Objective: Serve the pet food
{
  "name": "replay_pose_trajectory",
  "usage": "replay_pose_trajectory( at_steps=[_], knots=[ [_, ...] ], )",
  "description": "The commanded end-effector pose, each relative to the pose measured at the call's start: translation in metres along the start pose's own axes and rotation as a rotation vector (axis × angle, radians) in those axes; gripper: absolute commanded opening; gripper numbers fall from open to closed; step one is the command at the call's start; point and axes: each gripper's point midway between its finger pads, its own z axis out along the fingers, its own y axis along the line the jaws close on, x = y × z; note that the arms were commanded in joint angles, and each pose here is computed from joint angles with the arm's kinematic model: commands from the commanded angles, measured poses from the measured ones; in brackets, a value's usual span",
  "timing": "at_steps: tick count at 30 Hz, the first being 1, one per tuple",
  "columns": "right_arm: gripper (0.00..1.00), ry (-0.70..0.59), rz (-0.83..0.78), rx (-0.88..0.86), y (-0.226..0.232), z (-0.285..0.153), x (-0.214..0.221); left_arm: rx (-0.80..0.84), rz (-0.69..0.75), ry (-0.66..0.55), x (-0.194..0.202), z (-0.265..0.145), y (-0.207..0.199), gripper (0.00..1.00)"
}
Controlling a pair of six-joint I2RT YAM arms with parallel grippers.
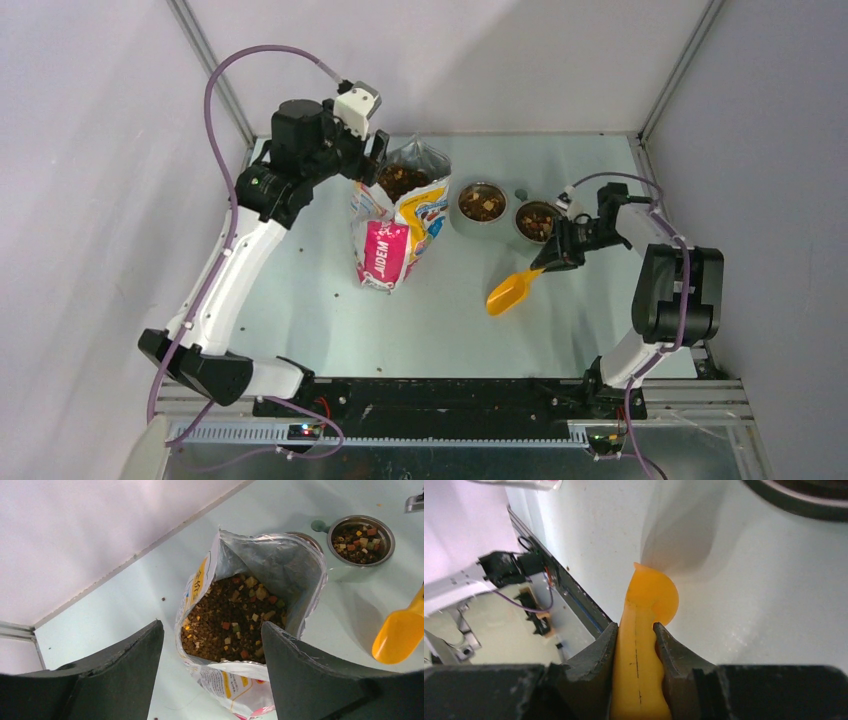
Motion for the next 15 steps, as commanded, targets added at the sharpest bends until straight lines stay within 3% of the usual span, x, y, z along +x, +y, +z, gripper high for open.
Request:
replay_pose_trajectory(
  at_steps=[1, 4, 10, 15],
  knots=[
    [0.20, -0.059, -0.004, 0.163, -0.047, -0.009, -0.011, 0.016, -0.039, -0.044, -0.010, -0.008, -0.006, 0.79],
    [0.45, -0.079, -0.011, 0.191, -0.054, -0.016, -0.014, 0.030, -0.053, -0.036, -0.007, -0.007, -0.010, 0.79],
    [0.67, -0.101, -0.029, 0.234, -0.059, -0.027, -0.014, 0.043, -0.062, -0.015, 0.001, -0.003, -0.013, 0.79],
    [0.77, -0.115, 0.003, 0.269, -0.069, -0.041, -0.010, 0.044, -0.061, -0.013, 0.001, 0.000, -0.013, 0.79]
  ],
)
